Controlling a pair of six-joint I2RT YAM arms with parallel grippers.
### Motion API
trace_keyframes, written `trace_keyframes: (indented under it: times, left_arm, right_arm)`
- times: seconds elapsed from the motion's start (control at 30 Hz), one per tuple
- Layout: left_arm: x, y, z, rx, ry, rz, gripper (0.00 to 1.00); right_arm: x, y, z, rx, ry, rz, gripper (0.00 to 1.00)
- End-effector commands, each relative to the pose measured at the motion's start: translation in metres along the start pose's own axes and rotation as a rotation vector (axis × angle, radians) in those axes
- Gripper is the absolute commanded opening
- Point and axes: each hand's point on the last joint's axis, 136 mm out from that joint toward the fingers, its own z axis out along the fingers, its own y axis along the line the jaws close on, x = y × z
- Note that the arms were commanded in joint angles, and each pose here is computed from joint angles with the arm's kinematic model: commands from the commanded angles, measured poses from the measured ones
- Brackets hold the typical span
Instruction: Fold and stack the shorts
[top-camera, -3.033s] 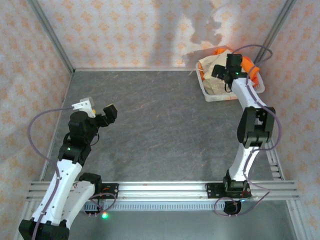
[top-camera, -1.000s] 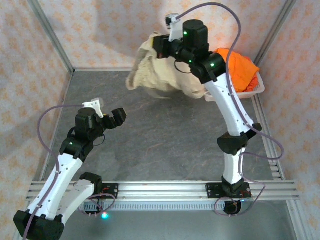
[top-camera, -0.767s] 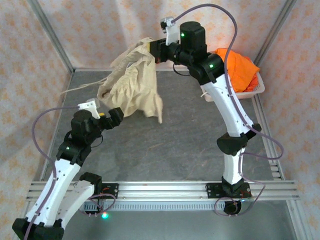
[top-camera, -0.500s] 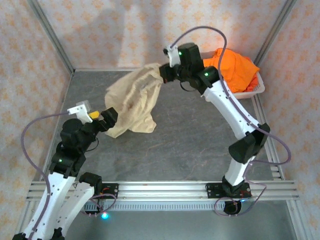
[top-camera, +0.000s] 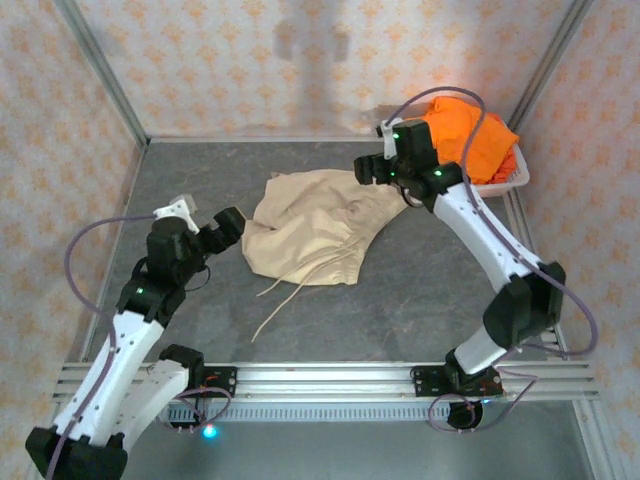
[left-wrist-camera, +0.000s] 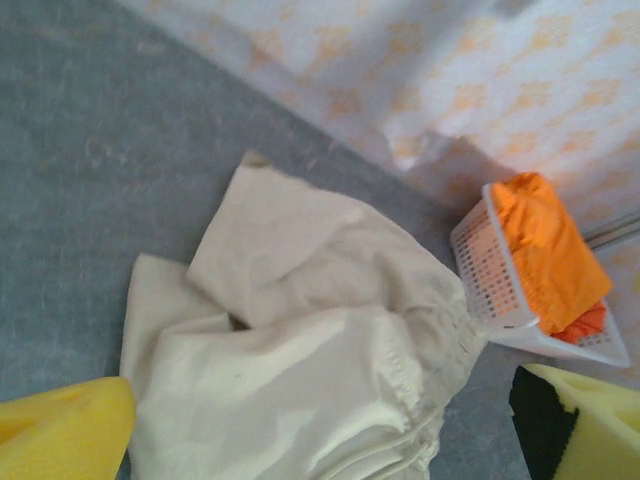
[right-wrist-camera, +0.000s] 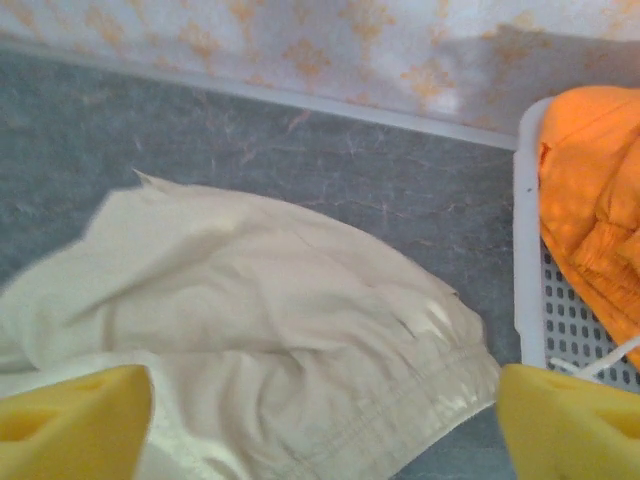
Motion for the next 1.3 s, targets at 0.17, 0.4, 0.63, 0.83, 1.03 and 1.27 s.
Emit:
trace_keyframes:
  times: [0.17, 0.4, 0.63, 0.83, 1.03, 1.27]
  left_arm:
    - [0.046, 0.029, 0.051, -0.140, 0.164, -0.116, 0.94]
    - [0.075, 0.043, 0.087, -0.203, 0.252, -0.114, 0.92]
    - [0.091, 0.056, 0.105, -0.245, 0.302, -0.121, 0.91]
    - [0.095, 0.059, 0.108, -0.252, 0.305, -0.122, 0.91]
    - [0.097, 0.062, 0.111, -0.263, 0.310, -0.109, 0.91]
    - [0.095, 0.069, 0.116, -0.305, 0.312, -0.065, 0.91]
  right_arm:
    - [0.084, 0.028, -0.030, -0.088, 0.079, 0.188, 0.89]
    - [0.197, 0.056, -0.001, -0.065, 0.297, 0.191, 0.79]
    - [0.248, 0.064, 0.021, -0.040, 0.379, 0.239, 0.71]
    - [0.259, 0.085, 0.040, -0.092, 0.421, 0.317, 0.65]
    - [0.275, 0.087, 0.052, -0.085, 0.462, 0.351, 0.52]
    - [0.264, 0.072, 0.051, 0.005, 0.418, 0.352, 0.04]
